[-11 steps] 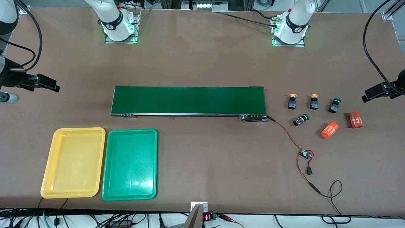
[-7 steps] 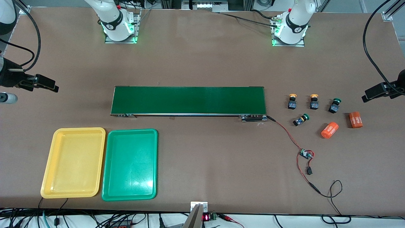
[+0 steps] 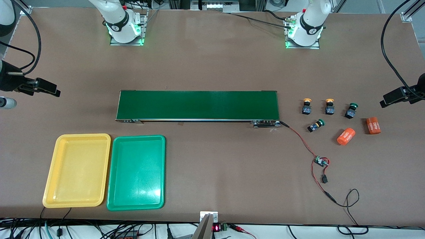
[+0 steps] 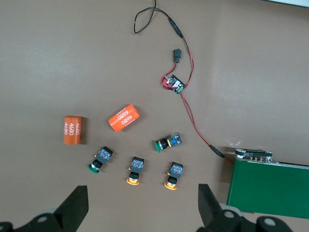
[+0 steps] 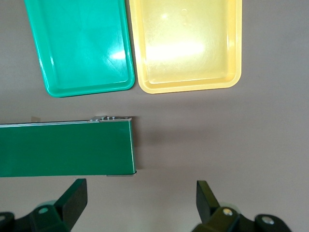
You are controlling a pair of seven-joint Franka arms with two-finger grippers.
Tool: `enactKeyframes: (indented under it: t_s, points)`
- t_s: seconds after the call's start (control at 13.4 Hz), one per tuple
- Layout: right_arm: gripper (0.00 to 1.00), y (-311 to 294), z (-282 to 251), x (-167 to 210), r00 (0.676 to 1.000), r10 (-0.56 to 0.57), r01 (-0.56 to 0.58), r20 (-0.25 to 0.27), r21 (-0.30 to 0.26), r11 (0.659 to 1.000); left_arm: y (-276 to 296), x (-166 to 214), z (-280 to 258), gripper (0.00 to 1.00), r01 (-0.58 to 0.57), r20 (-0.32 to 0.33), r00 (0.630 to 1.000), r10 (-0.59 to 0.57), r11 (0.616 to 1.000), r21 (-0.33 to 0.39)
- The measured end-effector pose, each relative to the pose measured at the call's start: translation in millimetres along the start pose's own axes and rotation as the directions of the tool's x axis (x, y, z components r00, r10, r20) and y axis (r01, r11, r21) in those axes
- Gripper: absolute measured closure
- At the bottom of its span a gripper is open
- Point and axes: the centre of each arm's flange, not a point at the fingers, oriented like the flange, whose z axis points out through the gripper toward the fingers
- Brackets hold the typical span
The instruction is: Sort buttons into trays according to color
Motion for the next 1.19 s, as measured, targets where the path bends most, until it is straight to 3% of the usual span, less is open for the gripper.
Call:
enactKeyframes:
  t_s: [0.75,1.19]
  points:
    - [0.00,4.2,1.6,0.4,1.000,0.007,-0.007,0.006,0.001,1.000,23.4,44.7,165.2,0.00,-0.017,0.232,0.972,0.019,1.000,-0.011]
    - [0.00,4.4,2.1,0.5,1.000,0.007,-0.007,0.007,0.001,1.000,19.9,39.5,265.2,0.00,-0.007,0.289,0.957,0.008,1.000,-0.005]
